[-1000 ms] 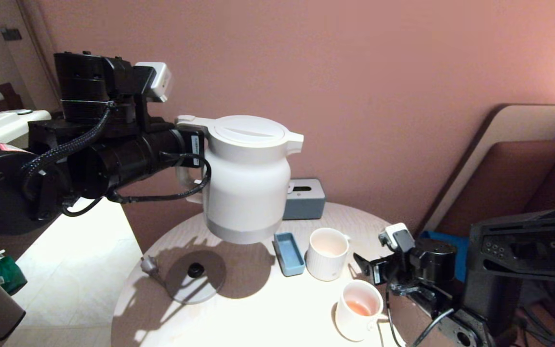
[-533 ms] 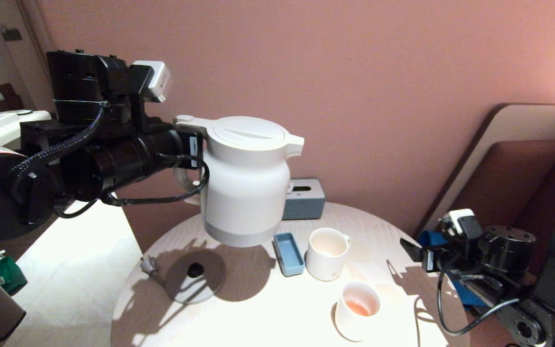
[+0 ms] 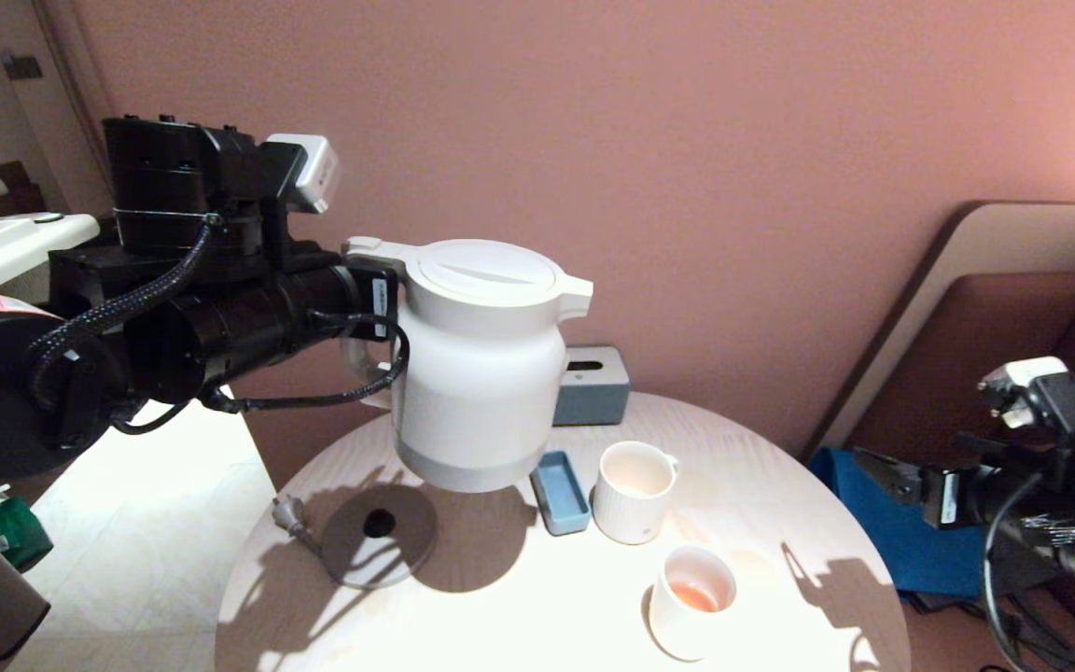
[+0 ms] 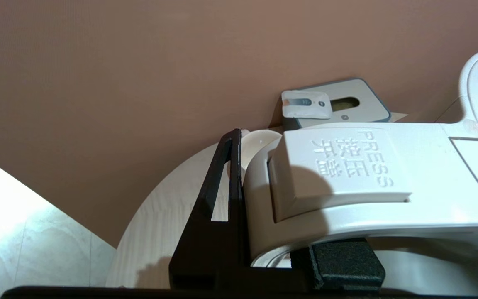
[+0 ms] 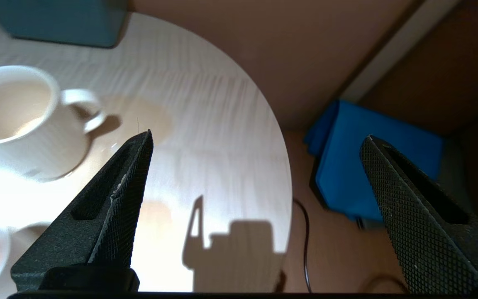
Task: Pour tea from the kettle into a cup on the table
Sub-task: Pour water into the cup
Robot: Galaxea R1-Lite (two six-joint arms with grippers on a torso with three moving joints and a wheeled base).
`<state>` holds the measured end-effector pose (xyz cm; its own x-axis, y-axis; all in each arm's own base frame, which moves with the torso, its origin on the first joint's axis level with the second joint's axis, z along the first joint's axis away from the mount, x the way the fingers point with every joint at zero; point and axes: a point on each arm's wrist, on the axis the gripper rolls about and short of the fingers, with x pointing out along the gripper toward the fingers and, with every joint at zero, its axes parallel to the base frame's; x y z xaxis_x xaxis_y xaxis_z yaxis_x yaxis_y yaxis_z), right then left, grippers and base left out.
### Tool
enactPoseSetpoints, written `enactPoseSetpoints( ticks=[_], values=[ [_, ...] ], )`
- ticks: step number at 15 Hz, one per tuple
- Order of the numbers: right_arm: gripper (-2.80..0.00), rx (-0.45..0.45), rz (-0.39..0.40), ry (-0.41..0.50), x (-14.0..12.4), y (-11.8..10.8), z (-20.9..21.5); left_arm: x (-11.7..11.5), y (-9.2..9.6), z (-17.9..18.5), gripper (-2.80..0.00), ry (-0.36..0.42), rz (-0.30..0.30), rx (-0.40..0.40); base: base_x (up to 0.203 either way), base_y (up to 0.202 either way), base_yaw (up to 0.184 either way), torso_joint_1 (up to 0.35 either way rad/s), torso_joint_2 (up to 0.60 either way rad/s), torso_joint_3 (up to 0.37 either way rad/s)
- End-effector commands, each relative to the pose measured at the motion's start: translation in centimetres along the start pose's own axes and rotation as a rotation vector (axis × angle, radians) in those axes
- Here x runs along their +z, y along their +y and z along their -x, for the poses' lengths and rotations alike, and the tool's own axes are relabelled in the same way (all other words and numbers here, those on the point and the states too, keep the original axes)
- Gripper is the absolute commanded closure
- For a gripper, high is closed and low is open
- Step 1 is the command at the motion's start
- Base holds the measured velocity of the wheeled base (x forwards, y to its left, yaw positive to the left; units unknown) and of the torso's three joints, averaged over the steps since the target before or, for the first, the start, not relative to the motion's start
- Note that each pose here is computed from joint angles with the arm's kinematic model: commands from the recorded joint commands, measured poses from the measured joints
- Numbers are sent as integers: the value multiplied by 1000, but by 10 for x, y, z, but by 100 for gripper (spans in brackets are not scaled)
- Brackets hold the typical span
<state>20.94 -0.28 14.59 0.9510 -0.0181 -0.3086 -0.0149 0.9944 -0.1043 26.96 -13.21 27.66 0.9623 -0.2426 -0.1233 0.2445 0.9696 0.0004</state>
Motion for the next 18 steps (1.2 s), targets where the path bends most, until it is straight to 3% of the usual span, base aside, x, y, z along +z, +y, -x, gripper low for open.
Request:
enactPoseSetpoints(
  ticks=[1, 5, 8, 13, 15, 16, 18],
  values=[
    [0, 22, -13, 192, 11, -1, 72, 0, 1, 4, 0, -3, 2, 2, 0, 0, 0, 0, 0, 0],
    [0, 12, -37, 218, 9, -2, 122, -3, 2, 10, 0, 5, 0, 0, 0, 0, 0, 0, 0, 0],
    [0, -15, -37, 294, -3, -2, 163, -9, 2, 10, 0, 24, -3, -1, 0, 0, 0, 0, 0, 0],
    [0, -210, -66, 253, -38, 0, 217, -11, 2, 19, 0, 23, 0, -8, 0, 0, 0, 0, 0, 0],
    [0, -242, -80, 269, -56, 3, 230, -12, 3, 19, 0, 28, -1, -5, 0, 0, 0, 0, 0, 0],
    [0, -200, -88, 218, -61, 5, 236, -12, 3, 20, 0, 27, -1, -5, 0, 0, 0, 0, 0, 0],
    [0, -30, -103, 93, -64, 10, 246, -15, 3, 21, 0, 35, -5, -5, 0, 0, 0, 0, 0, 0]
  ],
)
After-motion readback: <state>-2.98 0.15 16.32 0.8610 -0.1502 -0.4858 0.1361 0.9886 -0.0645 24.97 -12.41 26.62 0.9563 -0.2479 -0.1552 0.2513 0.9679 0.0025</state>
